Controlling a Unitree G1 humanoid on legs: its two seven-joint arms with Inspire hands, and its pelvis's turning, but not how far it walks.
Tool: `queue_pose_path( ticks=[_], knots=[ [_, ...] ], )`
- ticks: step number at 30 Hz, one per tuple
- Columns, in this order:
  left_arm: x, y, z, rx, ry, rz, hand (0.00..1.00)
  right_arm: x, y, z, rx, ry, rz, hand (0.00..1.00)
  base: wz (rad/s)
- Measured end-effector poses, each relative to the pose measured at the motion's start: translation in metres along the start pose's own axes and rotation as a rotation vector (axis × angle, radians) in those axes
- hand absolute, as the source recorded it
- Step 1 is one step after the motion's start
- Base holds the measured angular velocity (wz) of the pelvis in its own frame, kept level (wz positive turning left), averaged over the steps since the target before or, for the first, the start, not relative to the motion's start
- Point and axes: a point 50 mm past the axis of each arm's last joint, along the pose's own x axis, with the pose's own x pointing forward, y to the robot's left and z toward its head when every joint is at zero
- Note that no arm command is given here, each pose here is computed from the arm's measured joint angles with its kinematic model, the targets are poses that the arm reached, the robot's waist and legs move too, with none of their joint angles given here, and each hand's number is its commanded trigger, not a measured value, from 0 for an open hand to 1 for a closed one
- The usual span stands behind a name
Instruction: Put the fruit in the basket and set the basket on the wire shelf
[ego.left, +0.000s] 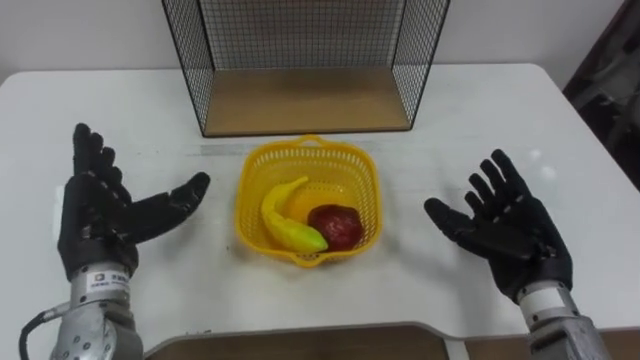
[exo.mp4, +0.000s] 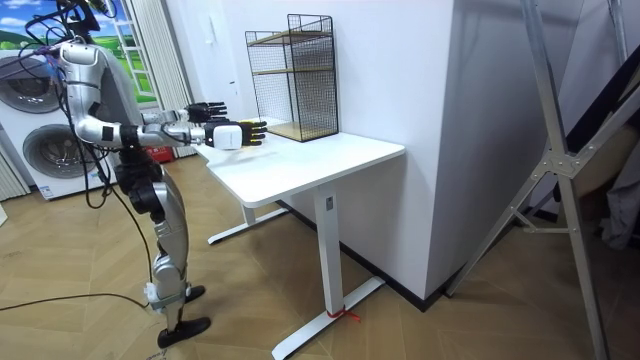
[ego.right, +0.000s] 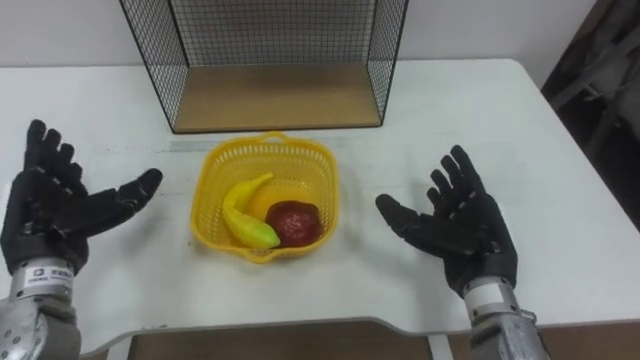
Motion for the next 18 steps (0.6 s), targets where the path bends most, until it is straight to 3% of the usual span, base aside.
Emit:
queue_pose_path(
  ticks=[6, 18],
  knots=[
    [-0.004, -0.002, -0.026, 0.014, 0.111, -0.025, 0.00, 0.005, 0.006, -0.006, 0.004, 0.025, 0.033, 0.00, -0.03],
    [-0.008, -0.010, -0.035, -0.018, 0.159, -0.065, 0.00, 0.007, 0.015, -0.013, 0.008, 0.049, 0.080, 0.00, -0.01]
  ],
)
